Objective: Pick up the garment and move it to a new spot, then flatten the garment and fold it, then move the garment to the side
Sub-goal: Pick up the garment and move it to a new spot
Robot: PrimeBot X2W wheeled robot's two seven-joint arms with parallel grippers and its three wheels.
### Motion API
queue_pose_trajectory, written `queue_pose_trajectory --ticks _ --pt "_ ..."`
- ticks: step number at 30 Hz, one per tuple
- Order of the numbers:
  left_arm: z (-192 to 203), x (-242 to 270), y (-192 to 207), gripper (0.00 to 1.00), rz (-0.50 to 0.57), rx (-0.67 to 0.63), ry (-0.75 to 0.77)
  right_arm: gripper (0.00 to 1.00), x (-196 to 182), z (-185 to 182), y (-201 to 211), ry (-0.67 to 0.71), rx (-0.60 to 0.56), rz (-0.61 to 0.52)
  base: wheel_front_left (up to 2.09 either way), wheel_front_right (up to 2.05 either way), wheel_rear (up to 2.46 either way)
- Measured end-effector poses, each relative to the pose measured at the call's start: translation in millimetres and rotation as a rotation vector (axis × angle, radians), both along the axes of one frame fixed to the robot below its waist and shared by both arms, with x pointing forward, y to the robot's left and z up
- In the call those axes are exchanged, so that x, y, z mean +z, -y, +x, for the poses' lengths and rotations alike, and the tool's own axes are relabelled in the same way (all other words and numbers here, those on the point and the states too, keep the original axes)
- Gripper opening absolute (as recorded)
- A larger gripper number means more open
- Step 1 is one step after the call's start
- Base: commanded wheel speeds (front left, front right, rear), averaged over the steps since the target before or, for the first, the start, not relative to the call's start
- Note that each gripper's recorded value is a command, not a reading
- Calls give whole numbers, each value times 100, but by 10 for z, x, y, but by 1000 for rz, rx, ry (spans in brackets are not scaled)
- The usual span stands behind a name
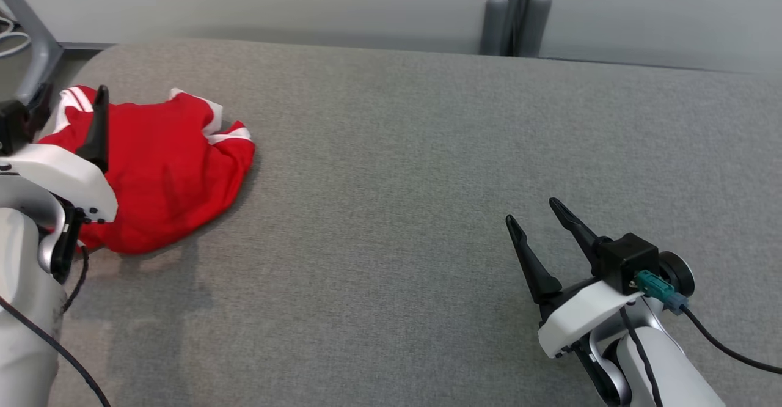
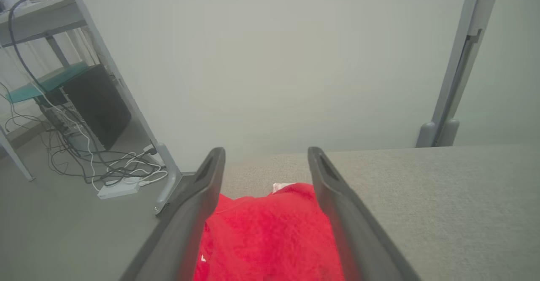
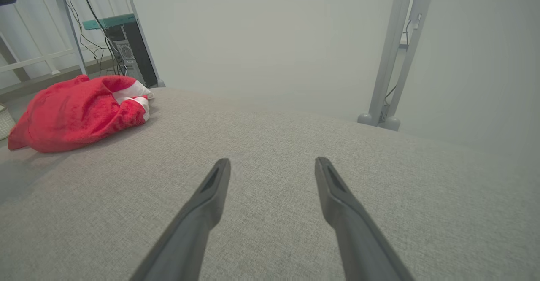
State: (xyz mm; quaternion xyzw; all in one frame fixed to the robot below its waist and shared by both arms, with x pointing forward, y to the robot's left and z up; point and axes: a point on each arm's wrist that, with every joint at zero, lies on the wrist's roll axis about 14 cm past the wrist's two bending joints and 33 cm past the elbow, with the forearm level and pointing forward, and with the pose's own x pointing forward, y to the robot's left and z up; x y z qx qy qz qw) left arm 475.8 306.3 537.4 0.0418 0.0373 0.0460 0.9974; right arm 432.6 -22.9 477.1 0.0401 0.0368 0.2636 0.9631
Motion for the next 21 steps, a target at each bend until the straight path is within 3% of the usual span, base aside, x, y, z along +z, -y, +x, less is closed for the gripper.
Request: queue_pose_trajectory --ticks 7,21 --pt "199 -408 121 100 -10 -36 -173 100 -109 46 126 -28 -34 -7 0 0 0" --pt "123 -1176 247 100 -52 -72 -548 100 -246 120 298 -69 -75 -28 0 0 0"
